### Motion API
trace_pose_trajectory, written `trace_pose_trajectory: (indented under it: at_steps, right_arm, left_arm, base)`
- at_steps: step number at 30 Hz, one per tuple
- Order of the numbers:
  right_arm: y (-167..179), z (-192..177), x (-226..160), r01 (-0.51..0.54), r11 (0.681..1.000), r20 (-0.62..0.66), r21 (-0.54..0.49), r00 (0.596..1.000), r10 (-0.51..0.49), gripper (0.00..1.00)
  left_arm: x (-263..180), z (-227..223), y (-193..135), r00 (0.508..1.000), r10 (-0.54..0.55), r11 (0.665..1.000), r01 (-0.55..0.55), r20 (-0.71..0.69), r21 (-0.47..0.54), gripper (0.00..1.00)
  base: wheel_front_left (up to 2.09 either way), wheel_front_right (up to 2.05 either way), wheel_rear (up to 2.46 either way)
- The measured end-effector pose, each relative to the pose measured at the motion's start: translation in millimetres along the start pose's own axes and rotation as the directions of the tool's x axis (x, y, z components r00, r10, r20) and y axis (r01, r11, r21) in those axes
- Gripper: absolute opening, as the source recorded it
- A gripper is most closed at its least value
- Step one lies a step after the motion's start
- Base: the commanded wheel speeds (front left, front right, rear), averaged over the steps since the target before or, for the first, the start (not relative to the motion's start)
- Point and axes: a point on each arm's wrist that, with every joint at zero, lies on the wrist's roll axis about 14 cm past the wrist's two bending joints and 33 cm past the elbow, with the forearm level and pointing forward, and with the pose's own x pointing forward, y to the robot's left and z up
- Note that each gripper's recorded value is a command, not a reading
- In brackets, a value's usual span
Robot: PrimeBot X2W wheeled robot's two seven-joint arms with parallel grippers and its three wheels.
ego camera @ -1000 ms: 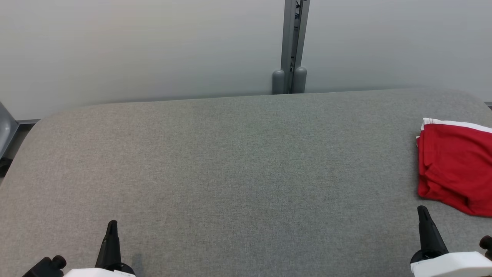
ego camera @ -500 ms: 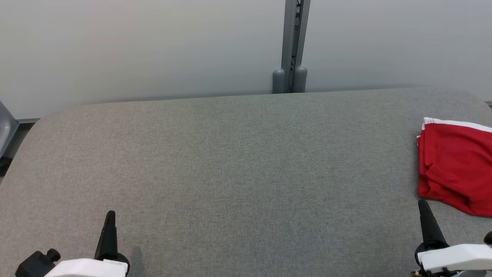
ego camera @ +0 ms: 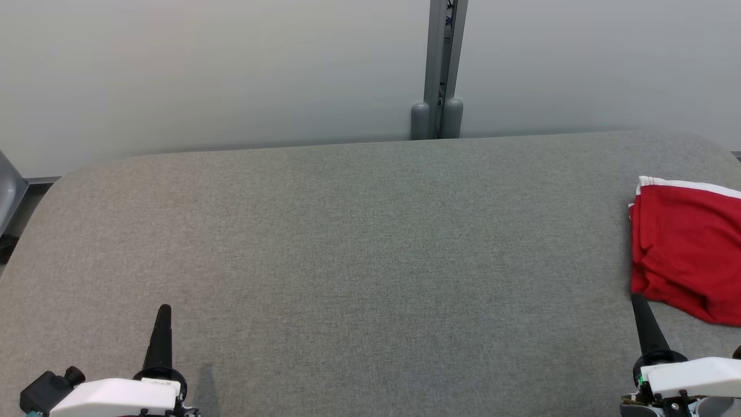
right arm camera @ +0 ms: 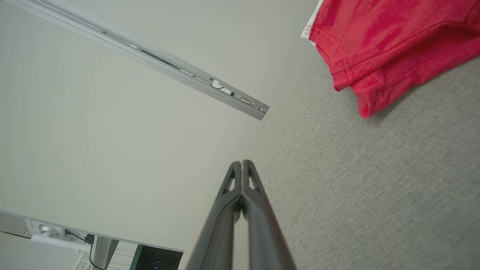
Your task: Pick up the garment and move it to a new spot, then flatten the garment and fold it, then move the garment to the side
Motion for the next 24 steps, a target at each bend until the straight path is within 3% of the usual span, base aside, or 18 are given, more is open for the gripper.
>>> trace_pose_trajectory:
  at_steps: [24]
  right_arm:
    - [6.2,3.4,9.6,-0.015,0.976,-0.007,0.219,1.0,0.017,0.0]
  left_arm:
    - [12.3,6.9,-17.6,0.998,-0.066,0.977,0.064,-0.002,-0.203,0.0]
  base:
    - [0.0,0.0,0.0]
